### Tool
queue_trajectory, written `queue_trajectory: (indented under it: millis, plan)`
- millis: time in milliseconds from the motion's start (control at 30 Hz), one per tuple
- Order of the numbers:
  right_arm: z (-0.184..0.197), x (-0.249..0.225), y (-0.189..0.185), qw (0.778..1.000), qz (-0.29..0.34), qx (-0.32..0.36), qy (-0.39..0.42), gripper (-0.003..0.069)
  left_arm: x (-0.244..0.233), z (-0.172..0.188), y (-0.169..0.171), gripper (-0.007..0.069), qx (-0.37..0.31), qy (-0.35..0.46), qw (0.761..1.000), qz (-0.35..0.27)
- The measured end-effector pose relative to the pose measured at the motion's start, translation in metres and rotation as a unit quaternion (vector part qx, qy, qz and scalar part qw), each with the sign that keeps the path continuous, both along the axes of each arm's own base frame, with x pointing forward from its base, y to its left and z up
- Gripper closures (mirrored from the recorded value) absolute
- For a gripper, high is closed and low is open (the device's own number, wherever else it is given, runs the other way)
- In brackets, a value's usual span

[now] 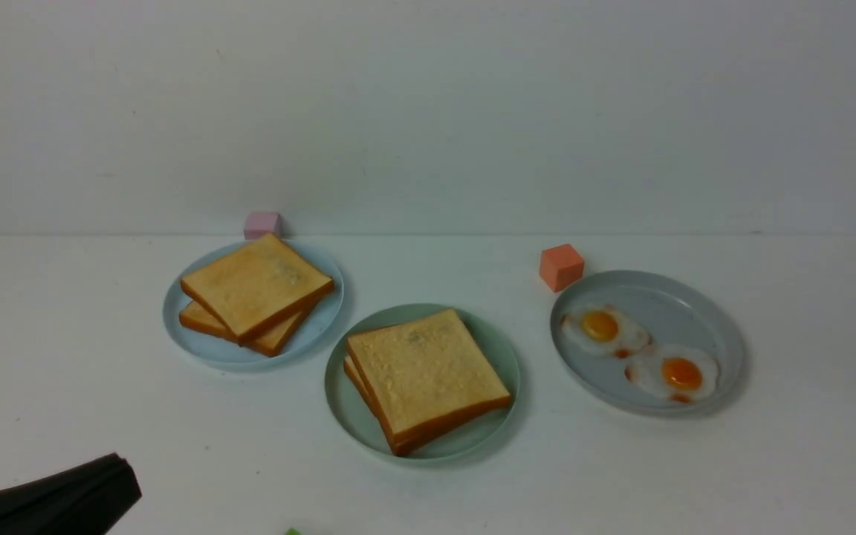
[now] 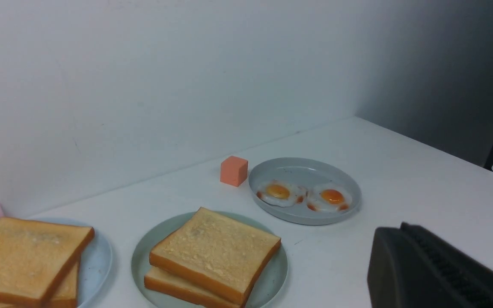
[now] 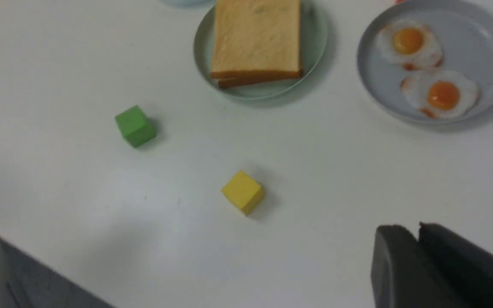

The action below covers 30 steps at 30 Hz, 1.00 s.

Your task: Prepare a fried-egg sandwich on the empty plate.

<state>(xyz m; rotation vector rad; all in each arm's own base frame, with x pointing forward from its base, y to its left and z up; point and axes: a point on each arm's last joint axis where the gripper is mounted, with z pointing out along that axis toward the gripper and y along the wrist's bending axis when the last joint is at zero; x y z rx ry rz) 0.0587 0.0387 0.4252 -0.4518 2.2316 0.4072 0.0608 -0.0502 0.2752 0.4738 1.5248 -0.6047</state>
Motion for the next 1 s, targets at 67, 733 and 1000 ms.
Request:
queue_trajectory:
  millis: [67,733,1000]
  plan:
    - [0.001,-0.005,-0.005,1.0,-0.02,0.001,-0.013,0.0561,0.0,0.0,0.0,0.0638,0.0,0.0,1.0,0.0]
    - [-0.245,-0.005,-0.036,0.945,-0.228,-0.022,-0.232,0.0638,0.0,0.0,0.0,0.0638,0.0,0.001,1.0,0.0]
    - [-0.252,-0.006,-0.037,0.952,-0.228,-0.04,-0.202,0.067,0.0,0.0,0.0,0.0636,0.001,0.002,1.0,-0.001]
